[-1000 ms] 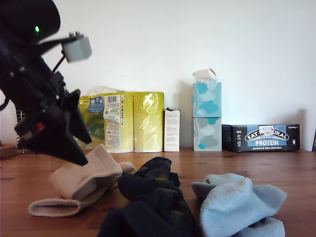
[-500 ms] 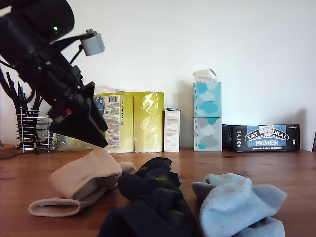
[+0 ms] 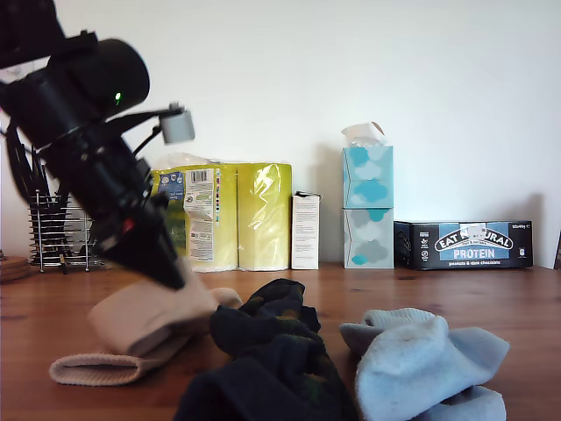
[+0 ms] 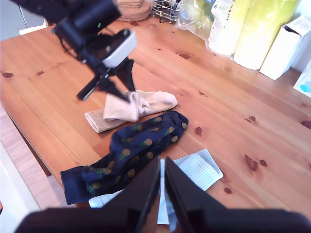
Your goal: Pair up the socks based on colour and pattern, by placing each sock on top of its pair
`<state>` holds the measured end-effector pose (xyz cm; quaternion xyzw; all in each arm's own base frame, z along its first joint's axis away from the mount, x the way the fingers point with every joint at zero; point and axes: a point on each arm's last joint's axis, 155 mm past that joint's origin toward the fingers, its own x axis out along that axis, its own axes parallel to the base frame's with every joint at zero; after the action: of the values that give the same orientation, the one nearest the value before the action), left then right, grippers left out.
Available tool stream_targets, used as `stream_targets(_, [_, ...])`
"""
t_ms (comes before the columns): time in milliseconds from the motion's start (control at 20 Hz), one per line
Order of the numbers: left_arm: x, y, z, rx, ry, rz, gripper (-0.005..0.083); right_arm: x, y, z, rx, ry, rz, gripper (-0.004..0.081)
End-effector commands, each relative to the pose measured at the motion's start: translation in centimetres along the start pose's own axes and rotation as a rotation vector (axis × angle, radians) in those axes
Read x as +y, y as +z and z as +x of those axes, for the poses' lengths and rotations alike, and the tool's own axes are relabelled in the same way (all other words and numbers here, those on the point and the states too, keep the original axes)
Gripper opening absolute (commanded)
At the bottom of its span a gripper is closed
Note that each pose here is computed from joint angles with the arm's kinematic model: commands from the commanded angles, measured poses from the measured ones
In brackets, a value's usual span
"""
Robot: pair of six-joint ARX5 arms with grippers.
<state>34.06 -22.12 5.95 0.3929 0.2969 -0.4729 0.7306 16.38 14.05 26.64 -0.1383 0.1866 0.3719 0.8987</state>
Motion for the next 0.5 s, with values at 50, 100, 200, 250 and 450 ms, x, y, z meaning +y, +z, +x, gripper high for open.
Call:
stream_targets(50, [1.5,2.2,-1.8,-0.04,0.023,-0.009,0.0017,-0.1,0.2,-0.1,-0.011,-0.004,-0.005,-0.0012])
stream_targets(100, [1.8,2.9,-2.3,-0.054,0.022,-0.007,-0.0008,-0.1,0.2,-0.1,-0.01,-0.004,-0.005,-0.0012])
stream_targets(200, [2.6,4.2,-3.1,-0.081,0.027,-0.002,-0.0021,-0.1,0.2,-0.1,-0.009,-0.004,-0.004,-0.0012])
stream_targets(250, [3.2,4.9,-3.4,-0.094,0.043,0.004,-0.0021,-0.1,0.2,-0.1,-0.01,-0.004,-0.004,-0.0012])
stream_targets(450, [7.0,8.4,-5.3,-0.2,0.171,0.043,-0.0021,-0.1,0.1,0.0,-0.003,-0.003,0.0,-0.0012])
